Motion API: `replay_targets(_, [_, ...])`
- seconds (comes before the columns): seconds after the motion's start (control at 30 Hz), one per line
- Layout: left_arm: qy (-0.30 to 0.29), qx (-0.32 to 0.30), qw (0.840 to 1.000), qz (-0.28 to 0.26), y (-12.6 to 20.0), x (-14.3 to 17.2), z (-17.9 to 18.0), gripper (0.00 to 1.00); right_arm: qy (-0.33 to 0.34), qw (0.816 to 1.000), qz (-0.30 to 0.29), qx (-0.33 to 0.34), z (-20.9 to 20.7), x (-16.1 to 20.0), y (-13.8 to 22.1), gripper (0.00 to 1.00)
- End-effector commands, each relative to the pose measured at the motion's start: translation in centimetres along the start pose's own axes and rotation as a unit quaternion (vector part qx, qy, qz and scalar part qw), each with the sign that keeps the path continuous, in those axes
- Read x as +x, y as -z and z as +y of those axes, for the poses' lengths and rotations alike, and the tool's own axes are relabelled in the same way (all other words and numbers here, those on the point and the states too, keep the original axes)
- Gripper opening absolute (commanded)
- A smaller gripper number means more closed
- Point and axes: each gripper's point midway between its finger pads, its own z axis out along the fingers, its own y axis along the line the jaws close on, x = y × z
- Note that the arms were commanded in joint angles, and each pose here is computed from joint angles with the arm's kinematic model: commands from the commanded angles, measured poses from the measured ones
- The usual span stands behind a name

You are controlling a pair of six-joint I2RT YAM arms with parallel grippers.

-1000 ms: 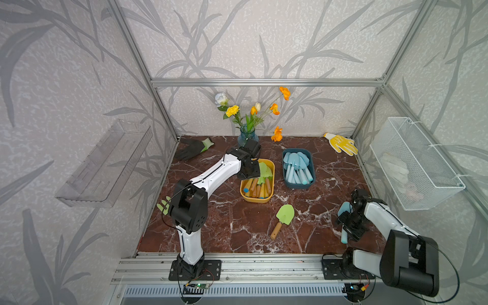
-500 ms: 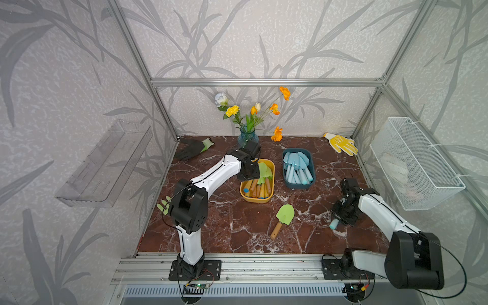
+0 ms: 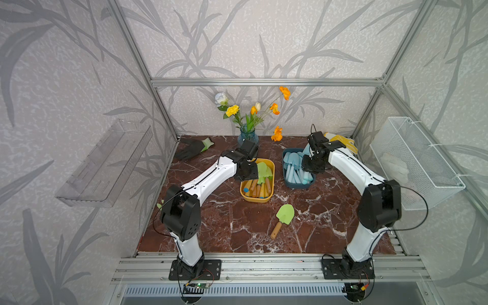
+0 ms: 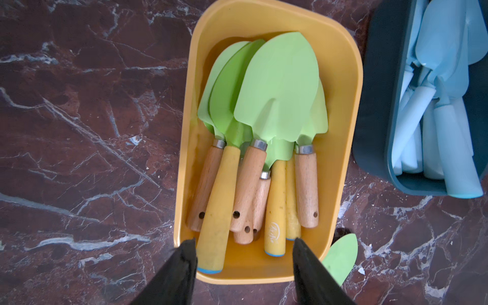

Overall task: Sort the small shovels by color and place them into the storage box
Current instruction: Place the shovel in the storage box.

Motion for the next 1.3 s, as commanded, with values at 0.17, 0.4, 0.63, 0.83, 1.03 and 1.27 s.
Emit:
replay_targets(0.17, [-0.148,-0.005,0.988,0.035,0.8,5.3,-2.4,0.61,0.014,0.998,0.061,-0.021,1.7,0.3,-4.5,0.19])
replay_targets(0.4, [-0.227,0.000,0.971,0.074,-1.6,8.9,-5.3,0.61,0.014,0.997,0.080,-0.019,1.5,1.2,-5.9,0.30])
replay_targets(0.63, [-0.281,0.033,0.951,0.123,-3.2,12.4,-8.8,0.63,0.018,0.998,0.067,-0.015,1.3,1.0,-3.8,0.52])
replay_targets(0.83, [-0.308,0.048,0.937,0.161,-4.4,15.5,-10.5,0.63,0.016,0.999,0.021,-0.019,0.9,0.7,0.0,0.53])
replay_targets(1.03, [-0.297,0.077,0.930,0.204,-5.1,18.3,-11.3,0.68,0.015,0.999,0.028,-0.002,-0.8,2.8,0.5,0.53])
replay_targets(1.27, [-0.281,0.057,0.928,0.238,-6.4,22.1,-10.5,0.68,0.011,0.999,0.042,0.007,-2.2,5.2,-0.2,0.53])
